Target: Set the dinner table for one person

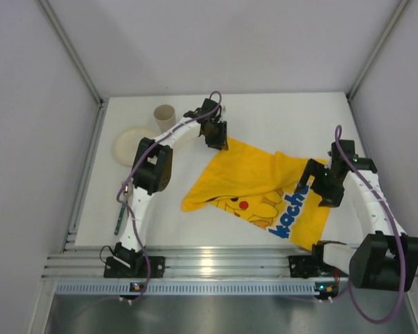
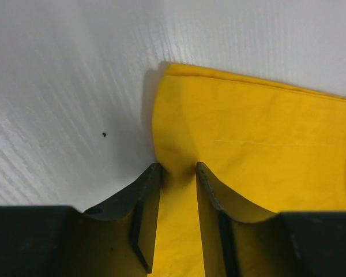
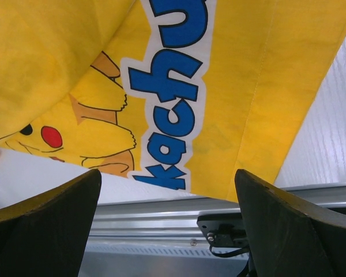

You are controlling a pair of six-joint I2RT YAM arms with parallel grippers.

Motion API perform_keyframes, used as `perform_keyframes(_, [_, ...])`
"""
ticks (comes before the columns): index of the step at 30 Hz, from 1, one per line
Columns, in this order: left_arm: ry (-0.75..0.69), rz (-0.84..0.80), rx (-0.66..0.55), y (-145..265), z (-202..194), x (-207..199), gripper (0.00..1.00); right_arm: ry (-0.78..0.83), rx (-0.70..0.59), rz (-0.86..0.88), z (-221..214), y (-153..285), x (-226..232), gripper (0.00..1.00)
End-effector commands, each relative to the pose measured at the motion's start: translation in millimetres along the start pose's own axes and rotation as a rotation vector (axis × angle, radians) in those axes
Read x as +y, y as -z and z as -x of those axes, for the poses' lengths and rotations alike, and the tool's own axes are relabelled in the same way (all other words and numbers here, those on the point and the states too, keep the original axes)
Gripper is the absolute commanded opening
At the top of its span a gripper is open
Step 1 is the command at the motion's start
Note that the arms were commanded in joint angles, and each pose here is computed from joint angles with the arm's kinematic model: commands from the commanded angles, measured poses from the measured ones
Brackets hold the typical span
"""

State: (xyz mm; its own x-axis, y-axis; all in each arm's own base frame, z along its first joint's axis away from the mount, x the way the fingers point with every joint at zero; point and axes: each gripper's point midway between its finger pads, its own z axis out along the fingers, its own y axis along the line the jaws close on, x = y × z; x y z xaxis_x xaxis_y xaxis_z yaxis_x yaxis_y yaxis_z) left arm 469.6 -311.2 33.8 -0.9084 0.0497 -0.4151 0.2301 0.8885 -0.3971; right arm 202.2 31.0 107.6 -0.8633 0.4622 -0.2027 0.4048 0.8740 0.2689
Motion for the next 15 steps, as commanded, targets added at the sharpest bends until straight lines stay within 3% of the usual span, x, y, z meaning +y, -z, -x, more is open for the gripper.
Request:
perform_keyframes(1, [0.002, -0.072, 0.07, -17, -22, -6, 0.36, 0.03, -0.035, 0.006, 14, 2, 7, 1.0])
perform_keyframes(2, [0.003, -0.077, 0.08, -19, -24, -5, 0.34, 0.027, -0.026, 0.006, 13, 0, 7, 1.0])
perform_keyframes(3, [0.001, -0.08, 0.083, -21, -24, -5, 0.26, 0.025, -0.024, 0.005, 14, -2, 7, 1.0])
perform_keyframes(4, [0.0, -0.086, 0.083, -20, -23, -6, 0.17, 0.025, -0.022, 0.006, 14, -3, 7, 1.0])
perform_keyframes(5, [-0.003, -0.088, 0.079, -21, -20, -7, 0.0, 0.024, -0.016, 0.003, 14, -6, 6, 1.0])
perform_keyframes(10, [0.027, 0.01, 0.034, -15, -2, 10, 0.0, 0.022, -0.004, 0.009, 13, -11, 7, 1.0])
perform_keyframes(15, [0.191, 0.195, -0.122, 27, 47, 74, 0.0, 0.018, 0.004, 0.015, 12, -14, 7, 1.0])
